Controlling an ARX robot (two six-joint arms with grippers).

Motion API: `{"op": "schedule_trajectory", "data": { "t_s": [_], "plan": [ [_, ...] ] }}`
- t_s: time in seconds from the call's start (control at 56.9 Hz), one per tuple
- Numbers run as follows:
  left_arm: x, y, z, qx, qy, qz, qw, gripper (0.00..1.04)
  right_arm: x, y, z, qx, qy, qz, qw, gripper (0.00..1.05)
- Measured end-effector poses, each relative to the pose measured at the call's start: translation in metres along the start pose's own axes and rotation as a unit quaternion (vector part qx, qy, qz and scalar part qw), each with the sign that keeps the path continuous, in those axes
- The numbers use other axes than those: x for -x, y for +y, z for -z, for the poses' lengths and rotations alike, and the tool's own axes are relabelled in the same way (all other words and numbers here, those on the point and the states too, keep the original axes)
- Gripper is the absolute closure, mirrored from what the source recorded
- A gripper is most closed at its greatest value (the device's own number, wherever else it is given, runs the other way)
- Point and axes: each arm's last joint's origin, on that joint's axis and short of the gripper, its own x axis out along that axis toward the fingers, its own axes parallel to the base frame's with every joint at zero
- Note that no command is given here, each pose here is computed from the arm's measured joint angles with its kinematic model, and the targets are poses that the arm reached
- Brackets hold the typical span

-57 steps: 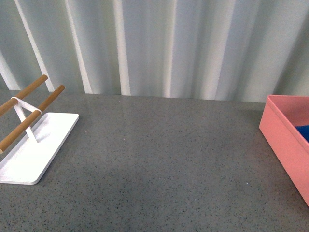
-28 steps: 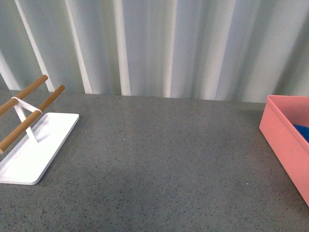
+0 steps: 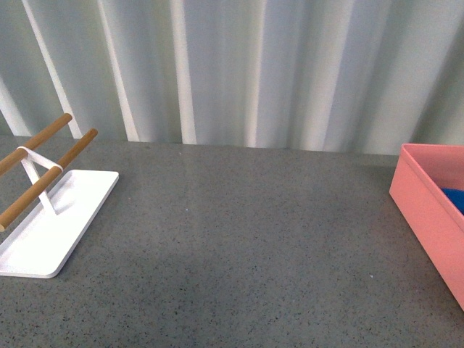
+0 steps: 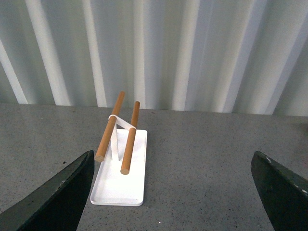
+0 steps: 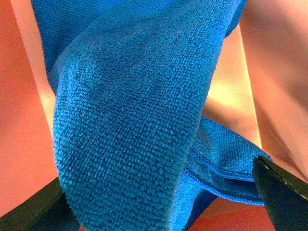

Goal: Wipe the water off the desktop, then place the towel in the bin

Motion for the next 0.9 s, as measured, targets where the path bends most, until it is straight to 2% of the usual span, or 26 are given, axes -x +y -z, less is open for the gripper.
{"op": "schedule_trajectory", "data": {
  "t_s": [0.123,0.299,0.421,0.509,0.632,0.79,0.896],
  "plan": [
    [0.0,0.0,0.0,0.0,0.0,0.0,1.0,0.07,0.02,0.005,-0.009,-0.006,-0.029,-0.036,0.999,0.07],
    [0.0,0.0,0.0,0.0,0.0,0.0,1.0,0.07,0.069,0.024,-0.023,0.023,-0.097,-0.09,0.991,0.07],
    [0.0,0.0,0.0,0.0,0.0,0.0,1.0,0.07,0.125,0.044,-0.024,0.062,-0.192,-0.1,0.974,0.07],
    [0.0,0.0,0.0,0.0,0.0,0.0,1.0,0.07,0.161,0.056,-0.008,0.092,-0.255,-0.083,0.959,0.07],
    [0.0,0.0,0.0,0.0,0.0,0.0,1.0,0.07,0.189,0.071,0.02,0.123,-0.307,-0.07,0.941,0.07],
    [0.0,0.0,0.0,0.0,0.0,0.0,1.0,0.07,0.21,0.096,0.077,0.176,-0.337,-0.091,0.921,0.07],
    [0.0,0.0,0.0,0.0,0.0,0.0,1.0,0.07,0.215,0.11,0.123,0.22,-0.352,-0.072,0.907,0.07]
  ]
}}
